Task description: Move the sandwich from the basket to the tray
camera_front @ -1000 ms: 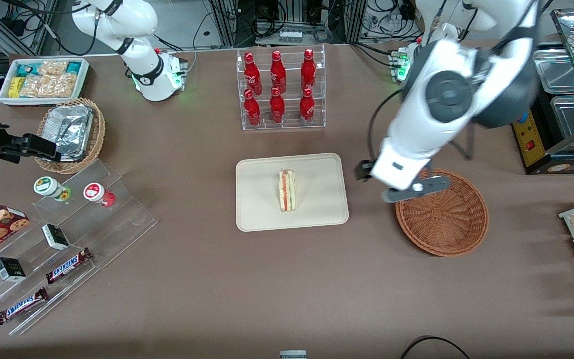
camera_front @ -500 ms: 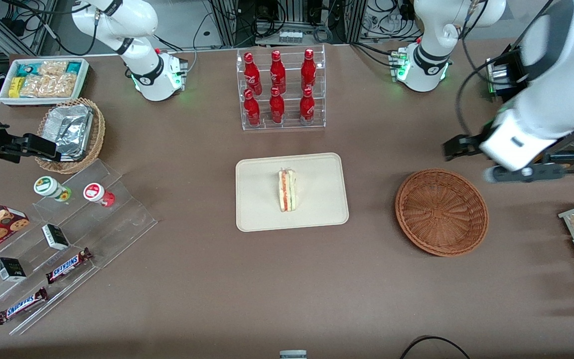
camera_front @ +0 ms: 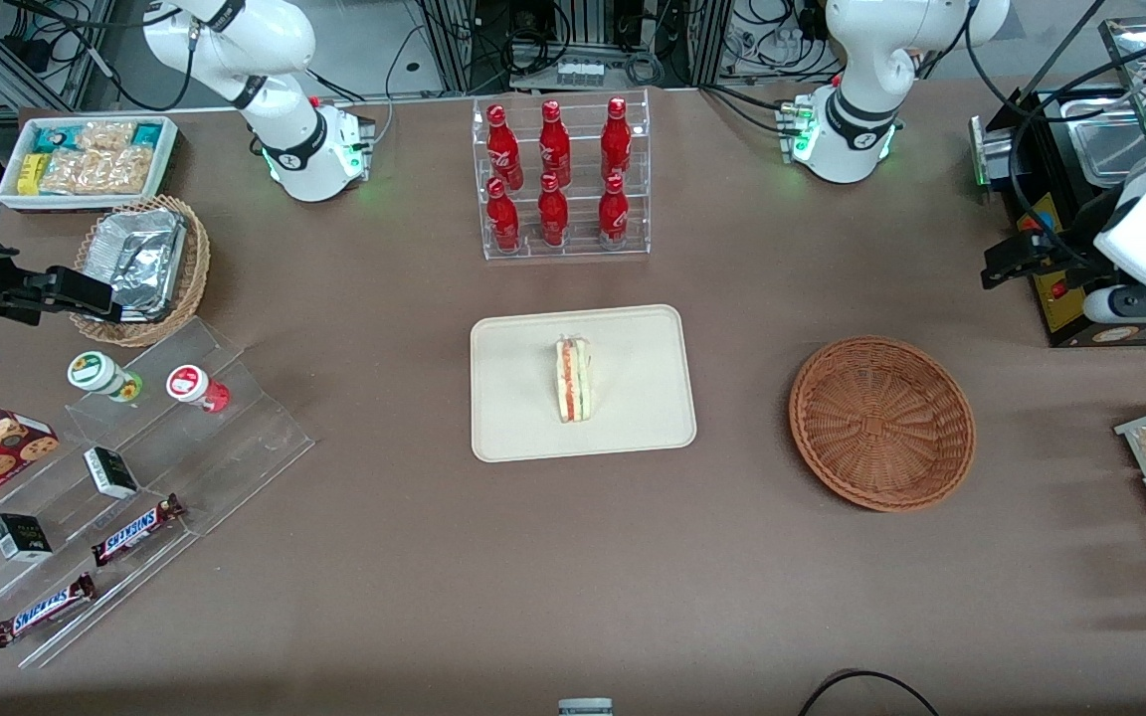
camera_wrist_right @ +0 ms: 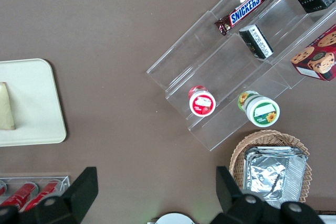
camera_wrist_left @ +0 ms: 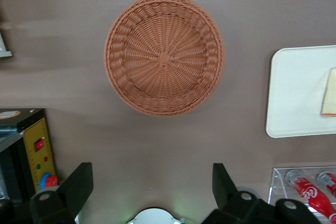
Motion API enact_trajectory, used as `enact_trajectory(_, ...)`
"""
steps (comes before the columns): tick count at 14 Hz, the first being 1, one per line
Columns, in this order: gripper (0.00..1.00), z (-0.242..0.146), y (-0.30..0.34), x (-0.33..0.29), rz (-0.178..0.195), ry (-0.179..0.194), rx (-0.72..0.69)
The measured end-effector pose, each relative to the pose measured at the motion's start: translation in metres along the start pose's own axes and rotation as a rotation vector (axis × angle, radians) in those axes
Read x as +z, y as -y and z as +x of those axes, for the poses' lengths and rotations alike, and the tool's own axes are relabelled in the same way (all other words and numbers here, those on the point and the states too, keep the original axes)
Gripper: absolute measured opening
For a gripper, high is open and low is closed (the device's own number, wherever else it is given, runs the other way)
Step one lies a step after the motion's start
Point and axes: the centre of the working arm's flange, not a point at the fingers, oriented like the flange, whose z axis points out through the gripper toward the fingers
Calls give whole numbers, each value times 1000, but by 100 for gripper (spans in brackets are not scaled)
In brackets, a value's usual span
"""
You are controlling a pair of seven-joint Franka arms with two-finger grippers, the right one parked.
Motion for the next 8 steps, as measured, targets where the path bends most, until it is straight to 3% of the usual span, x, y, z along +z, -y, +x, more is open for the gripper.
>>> enact_trajectory(8, 100, 11, 8, -12, 18, -72, 2)
